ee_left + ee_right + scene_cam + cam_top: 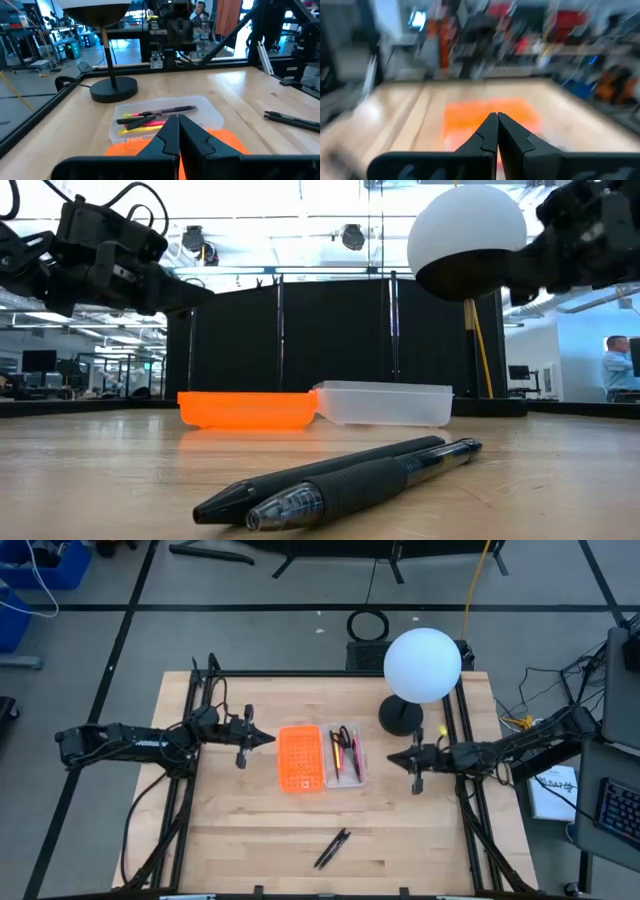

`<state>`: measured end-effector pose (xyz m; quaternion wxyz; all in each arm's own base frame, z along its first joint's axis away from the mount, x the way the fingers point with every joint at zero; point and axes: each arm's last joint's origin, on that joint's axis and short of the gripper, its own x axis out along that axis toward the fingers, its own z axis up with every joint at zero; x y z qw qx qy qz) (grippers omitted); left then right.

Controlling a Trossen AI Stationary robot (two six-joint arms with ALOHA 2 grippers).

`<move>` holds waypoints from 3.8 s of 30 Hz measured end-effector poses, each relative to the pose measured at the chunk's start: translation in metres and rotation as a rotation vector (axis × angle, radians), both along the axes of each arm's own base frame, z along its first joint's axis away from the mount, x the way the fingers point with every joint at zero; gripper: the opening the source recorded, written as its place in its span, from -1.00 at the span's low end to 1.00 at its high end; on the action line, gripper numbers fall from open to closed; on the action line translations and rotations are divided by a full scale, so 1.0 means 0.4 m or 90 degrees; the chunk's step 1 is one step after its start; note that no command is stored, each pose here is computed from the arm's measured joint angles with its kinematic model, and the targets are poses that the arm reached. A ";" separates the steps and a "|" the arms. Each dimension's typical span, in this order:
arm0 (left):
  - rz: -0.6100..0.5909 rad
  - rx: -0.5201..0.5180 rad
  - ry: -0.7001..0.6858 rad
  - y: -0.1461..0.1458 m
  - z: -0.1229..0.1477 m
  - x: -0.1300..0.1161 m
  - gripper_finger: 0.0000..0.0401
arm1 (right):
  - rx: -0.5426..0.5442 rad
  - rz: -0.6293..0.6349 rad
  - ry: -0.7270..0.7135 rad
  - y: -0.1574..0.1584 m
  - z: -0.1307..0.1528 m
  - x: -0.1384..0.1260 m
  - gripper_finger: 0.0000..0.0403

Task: Pick & place school supplies into a supply box
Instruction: Put the right black pen into the orange supply box

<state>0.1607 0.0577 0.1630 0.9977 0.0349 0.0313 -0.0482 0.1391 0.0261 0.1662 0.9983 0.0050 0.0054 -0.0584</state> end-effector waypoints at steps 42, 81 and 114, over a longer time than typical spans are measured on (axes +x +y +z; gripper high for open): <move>-0.008 0.037 -0.151 -0.066 0.058 -0.123 -1.00 | -0.062 0.029 0.217 0.096 0.134 0.222 -1.00; 0.082 0.069 -0.129 -0.137 0.043 -0.148 -0.77 | -0.002 0.236 0.564 0.445 0.143 0.555 -1.00; 0.102 0.036 -0.067 -0.134 0.021 -0.146 -0.77 | -0.068 0.205 0.567 0.515 0.040 0.511 -0.90</move>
